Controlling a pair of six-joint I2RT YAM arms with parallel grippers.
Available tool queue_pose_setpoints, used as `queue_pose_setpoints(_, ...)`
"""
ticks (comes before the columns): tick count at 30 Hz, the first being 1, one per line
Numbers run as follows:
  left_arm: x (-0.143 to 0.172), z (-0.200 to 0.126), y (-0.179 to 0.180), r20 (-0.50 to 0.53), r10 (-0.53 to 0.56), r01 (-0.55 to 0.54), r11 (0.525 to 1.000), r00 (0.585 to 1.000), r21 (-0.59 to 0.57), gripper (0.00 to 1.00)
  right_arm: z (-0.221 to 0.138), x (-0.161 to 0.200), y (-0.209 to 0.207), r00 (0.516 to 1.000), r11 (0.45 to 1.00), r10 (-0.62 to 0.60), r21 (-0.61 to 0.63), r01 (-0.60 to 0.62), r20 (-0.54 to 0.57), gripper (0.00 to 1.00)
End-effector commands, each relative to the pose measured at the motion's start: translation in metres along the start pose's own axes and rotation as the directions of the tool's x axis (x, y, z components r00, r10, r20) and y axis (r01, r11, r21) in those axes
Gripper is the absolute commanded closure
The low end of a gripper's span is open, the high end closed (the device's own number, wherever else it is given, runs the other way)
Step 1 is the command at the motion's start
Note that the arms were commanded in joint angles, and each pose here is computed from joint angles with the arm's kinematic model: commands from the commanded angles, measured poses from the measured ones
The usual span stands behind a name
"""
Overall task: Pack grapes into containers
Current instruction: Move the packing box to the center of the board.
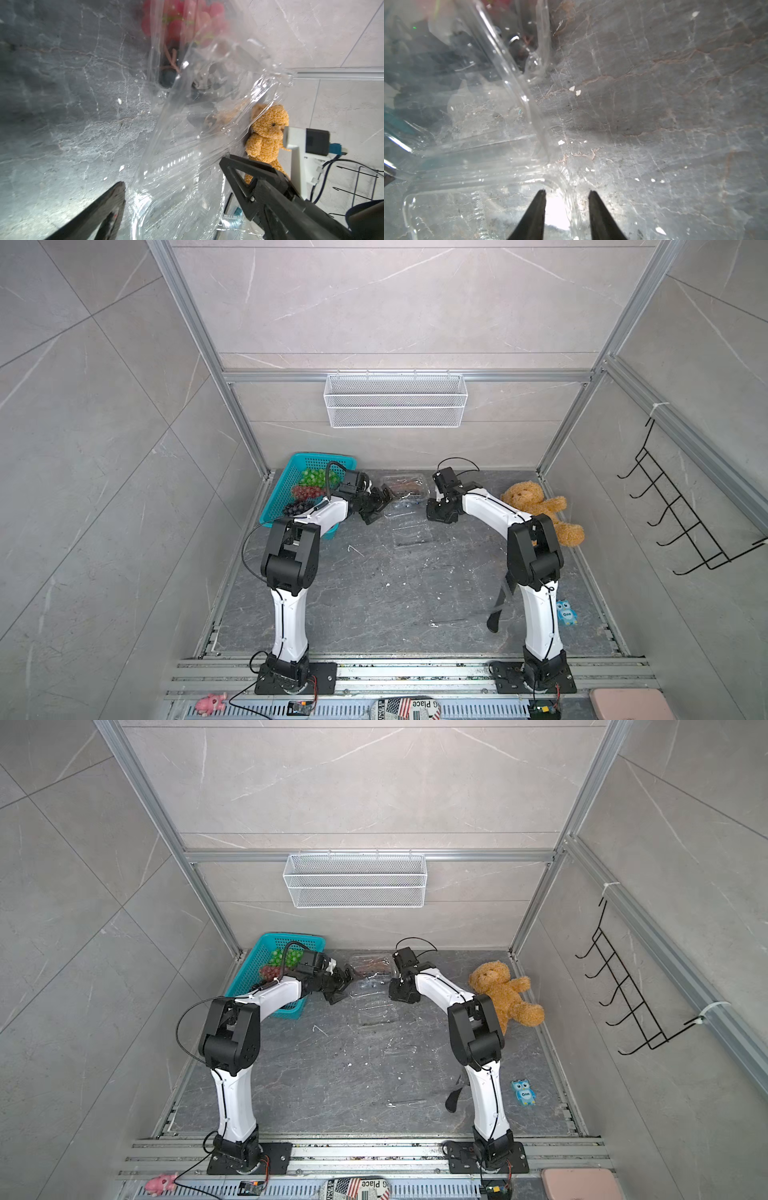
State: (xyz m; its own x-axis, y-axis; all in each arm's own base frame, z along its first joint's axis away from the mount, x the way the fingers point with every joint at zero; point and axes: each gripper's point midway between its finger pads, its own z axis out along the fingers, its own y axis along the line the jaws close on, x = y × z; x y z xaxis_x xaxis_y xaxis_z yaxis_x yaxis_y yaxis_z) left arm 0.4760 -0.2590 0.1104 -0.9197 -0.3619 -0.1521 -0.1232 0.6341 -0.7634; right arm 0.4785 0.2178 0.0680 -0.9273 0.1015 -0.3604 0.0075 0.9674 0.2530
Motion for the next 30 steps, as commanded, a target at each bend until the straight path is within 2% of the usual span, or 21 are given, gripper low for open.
queue_pose_setpoints(1, -0.006, -0.034, -0.03, 0.041, 0.089, -0.089, 0.996, 0.995, 0.003, 0.01, -0.022, -0.008, 0.009, 0.999, 1.0, -0.013, -0.021, 0.014, 0.032, 0.55)
queue_pose_setpoints(8, -0.004, -0.061, -0.033, 0.036, 0.176, -0.171, 0.98, 0.984, -0.098, 0.01, -0.042, -0.018, 0.017, 0.997, 0.998, -0.022, -0.063, 0.027, 0.075, 0.36)
queue_pose_setpoints(11, -0.004, -0.077, -0.039, 0.033, 0.222, -0.215, 0.967, 0.975, -0.135, 0.01, -0.054, -0.024, 0.024, 0.995, 0.995, -0.026, -0.093, 0.036, 0.098, 0.17)
queue_pose_setpoints(13, -0.003, -0.09, -0.039, 0.023, 0.258, -0.25, 0.951, 0.966, -0.183, 0.01, -0.065, -0.028, 0.032, 0.991, 0.99, -0.045, -0.13, 0.061, 0.123, 0.01)
queue_pose_setpoints(17, -0.01, -0.128, -0.028, 0.022, 0.341, -0.313, 0.885, 0.94, -0.345, 0.01, -0.094, -0.036, 0.054, 0.977, 0.971, -0.099, -0.198, 0.137, 0.191, 0.01)
queue_pose_setpoints(20, -0.019, -0.154, -0.012, 0.031, 0.36, -0.312, 0.844, 0.932, -0.436, 0.0, -0.118, -0.038, 0.076, 0.956, 0.943, -0.13, -0.266, 0.202, 0.264, 0.01)
queue_pose_setpoints(24, -0.038, -0.191, 0.019, 0.077, 0.32, -0.238, 0.825, 0.944, -0.513, 0.01, -0.142, -0.033, 0.111, 0.92, 0.897, -0.179, -0.327, 0.298, 0.348, 0.0)
queue_pose_setpoints(28, -0.067, -0.227, 0.062, 0.141, 0.265, -0.132, 0.793, 0.954, -0.594, 0.01, -0.15, -0.018, 0.151, 0.884, 0.84, -0.241, -0.371, 0.396, 0.399, 0.0)
queue_pose_setpoints(30, -0.079, -0.234, 0.087, 0.156, 0.215, -0.076, 0.785, 0.964, -0.614, 0.01, -0.15, -0.009, 0.17, 0.873, 0.816, -0.263, -0.388, 0.428, 0.41, 0.01)
